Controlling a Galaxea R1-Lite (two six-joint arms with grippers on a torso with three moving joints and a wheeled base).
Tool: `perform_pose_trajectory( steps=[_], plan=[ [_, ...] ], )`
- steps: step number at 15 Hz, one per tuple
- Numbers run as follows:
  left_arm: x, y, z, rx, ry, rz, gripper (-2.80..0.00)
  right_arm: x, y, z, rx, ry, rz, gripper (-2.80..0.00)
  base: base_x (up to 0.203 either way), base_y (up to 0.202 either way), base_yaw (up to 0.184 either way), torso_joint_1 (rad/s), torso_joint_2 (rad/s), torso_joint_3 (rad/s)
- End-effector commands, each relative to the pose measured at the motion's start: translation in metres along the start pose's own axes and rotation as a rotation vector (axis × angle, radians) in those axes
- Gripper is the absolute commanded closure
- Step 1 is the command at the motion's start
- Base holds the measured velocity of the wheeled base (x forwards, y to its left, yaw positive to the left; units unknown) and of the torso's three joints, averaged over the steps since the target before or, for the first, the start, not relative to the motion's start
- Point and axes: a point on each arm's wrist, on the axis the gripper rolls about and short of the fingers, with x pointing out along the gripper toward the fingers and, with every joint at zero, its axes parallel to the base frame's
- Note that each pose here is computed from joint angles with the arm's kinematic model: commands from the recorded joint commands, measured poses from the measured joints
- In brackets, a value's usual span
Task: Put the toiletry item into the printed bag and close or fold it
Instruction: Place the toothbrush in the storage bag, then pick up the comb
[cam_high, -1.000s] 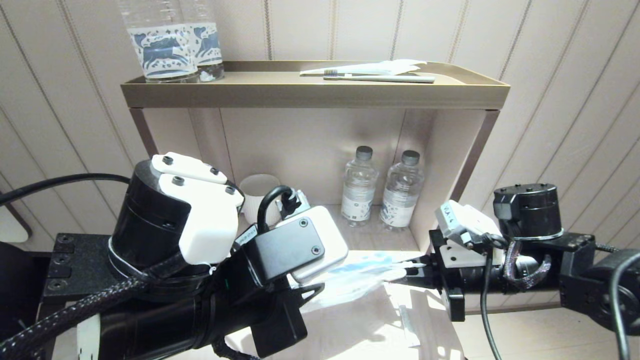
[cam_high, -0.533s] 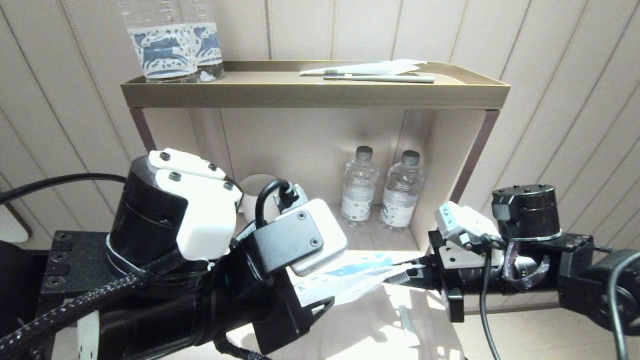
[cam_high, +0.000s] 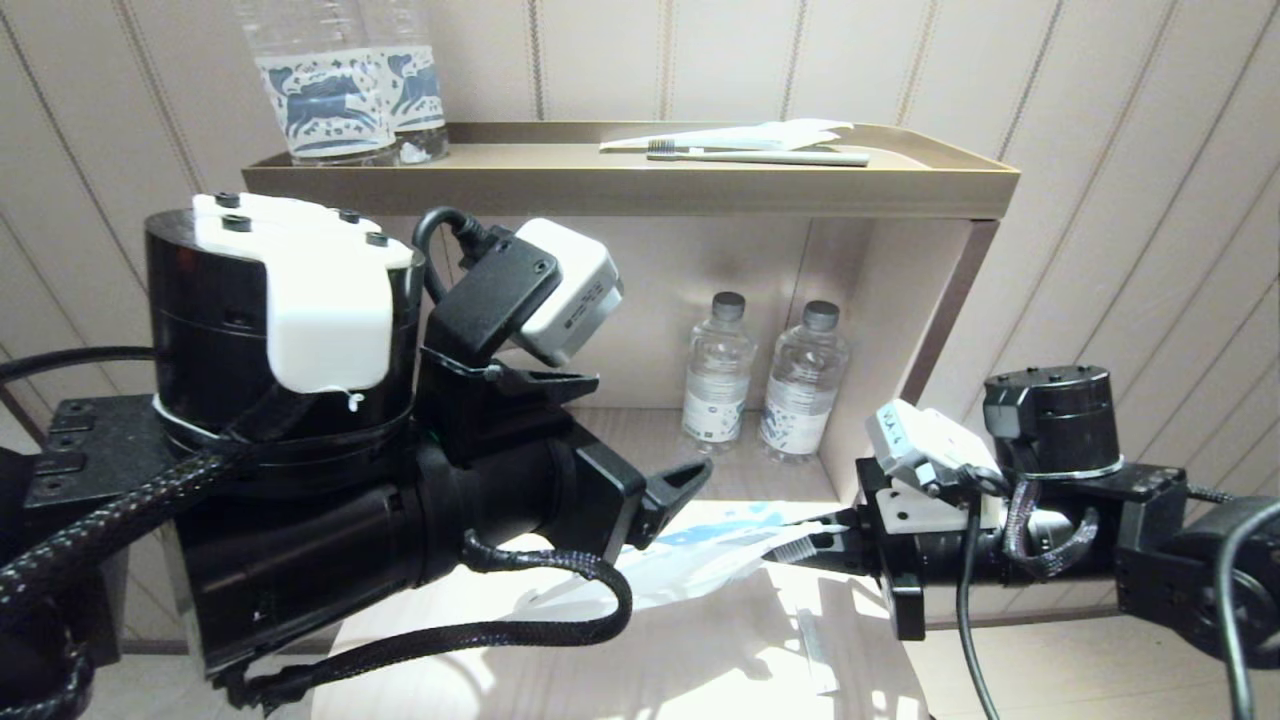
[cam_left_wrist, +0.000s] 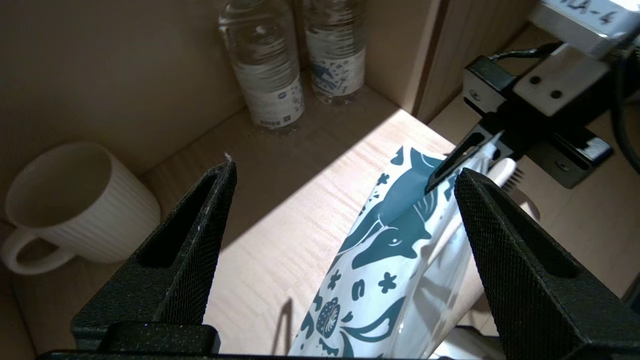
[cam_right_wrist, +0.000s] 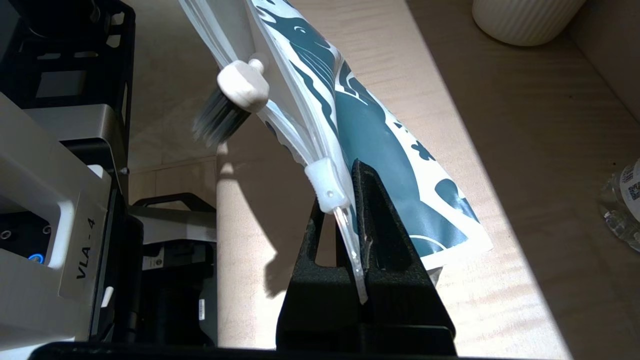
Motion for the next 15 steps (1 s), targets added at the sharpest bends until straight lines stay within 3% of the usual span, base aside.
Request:
perform_pose_trajectory(
  steps=[1, 3, 9, 15],
  plan=[
    [0.012, -0.003, -0.009, -0.030, 0.041, 0.016, 0.00, 0.000, 0.000, 0.001, -0.008, -0.006, 0.003, 0.00, 0.000, 0.000, 0.000, 0.000, 0.00, 0.000],
    [0.006, -0.015, -0.008, -0.042, 0.040, -0.016, 0.00, 0.000, 0.000, 0.001, -0.008, -0.001, -0.005, 0.00, 0.000, 0.000, 0.000, 0.000, 0.00, 0.000],
    [-0.016, -0.078, -0.002, 0.036, 0.045, -0.123, 0.00, 0.001, -0.001, 0.001, -0.010, 0.009, -0.023, 0.00, 0.000, 0.000, 0.000, 0.000, 0.00, 0.000],
    [0.015, -0.109, -0.030, 0.075, 0.169, -0.201, 0.00, 0.001, -0.002, 0.002, -0.011, 0.008, -0.024, 0.00, 0.000, 0.000, 0.000, 0.000, 0.00, 0.000]
  ],
)
